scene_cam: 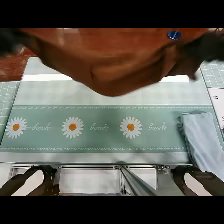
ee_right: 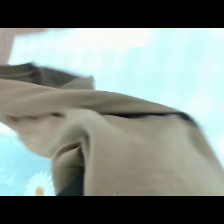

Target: Fold the shirts.

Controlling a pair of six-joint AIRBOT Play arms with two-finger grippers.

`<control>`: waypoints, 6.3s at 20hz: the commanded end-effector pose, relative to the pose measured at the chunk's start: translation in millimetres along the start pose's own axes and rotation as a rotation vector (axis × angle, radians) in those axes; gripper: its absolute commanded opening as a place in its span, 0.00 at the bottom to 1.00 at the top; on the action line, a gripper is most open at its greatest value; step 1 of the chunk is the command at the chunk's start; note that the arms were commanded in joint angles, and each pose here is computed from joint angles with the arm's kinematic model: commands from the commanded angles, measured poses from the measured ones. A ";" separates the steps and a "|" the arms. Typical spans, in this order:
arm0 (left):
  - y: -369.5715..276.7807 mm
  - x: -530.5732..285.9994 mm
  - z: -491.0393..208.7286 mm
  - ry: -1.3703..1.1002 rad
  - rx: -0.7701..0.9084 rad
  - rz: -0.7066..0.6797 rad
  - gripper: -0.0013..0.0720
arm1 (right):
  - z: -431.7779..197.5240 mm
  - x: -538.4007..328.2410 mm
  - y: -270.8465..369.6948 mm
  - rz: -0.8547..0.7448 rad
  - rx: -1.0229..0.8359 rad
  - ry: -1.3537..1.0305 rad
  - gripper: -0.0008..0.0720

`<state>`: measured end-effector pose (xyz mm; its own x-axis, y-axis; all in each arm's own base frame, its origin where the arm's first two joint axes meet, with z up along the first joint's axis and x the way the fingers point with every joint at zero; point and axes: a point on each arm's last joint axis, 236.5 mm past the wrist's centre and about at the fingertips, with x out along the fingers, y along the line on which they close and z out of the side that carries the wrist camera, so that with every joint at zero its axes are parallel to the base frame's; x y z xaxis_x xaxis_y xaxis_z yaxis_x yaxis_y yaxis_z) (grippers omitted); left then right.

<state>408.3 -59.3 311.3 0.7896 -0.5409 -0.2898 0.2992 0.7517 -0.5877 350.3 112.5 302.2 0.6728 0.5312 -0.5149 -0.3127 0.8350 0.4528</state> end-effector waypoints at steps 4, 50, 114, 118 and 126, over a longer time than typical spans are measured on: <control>-101.2 -143.3 89.2 -0.364 0.321 0.127 0.04 | -4.9 -149.7 38.9 -0.251 -0.243 -0.106 0.04; 216.6 87.4 -95.7 0.391 -0.094 0.695 0.71 | -66.8 162.4 -264.3 -0.047 0.528 0.215 0.58; -149.2 -253.3 50.1 -0.411 0.531 0.459 0.04 | 32.9 -243.7 65.7 -0.413 -0.363 -0.518 0.04; -149.2 -288.5 23.6 -0.377 0.572 0.432 0.04 | -8.4 -264.4 57.8 -0.491 -0.294 -0.463 0.04; -74.8 -214.3 -12.6 -0.027 0.573 0.556 0.04 | -79.0 -145.2 19.9 -0.276 -0.101 -0.027 0.04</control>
<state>181.4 -6.8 449.2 0.9603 -0.0744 -0.2689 0.0933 0.9940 0.0579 178.1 45.5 374.5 0.8535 0.1735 -0.4914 -0.1270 0.9838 0.1267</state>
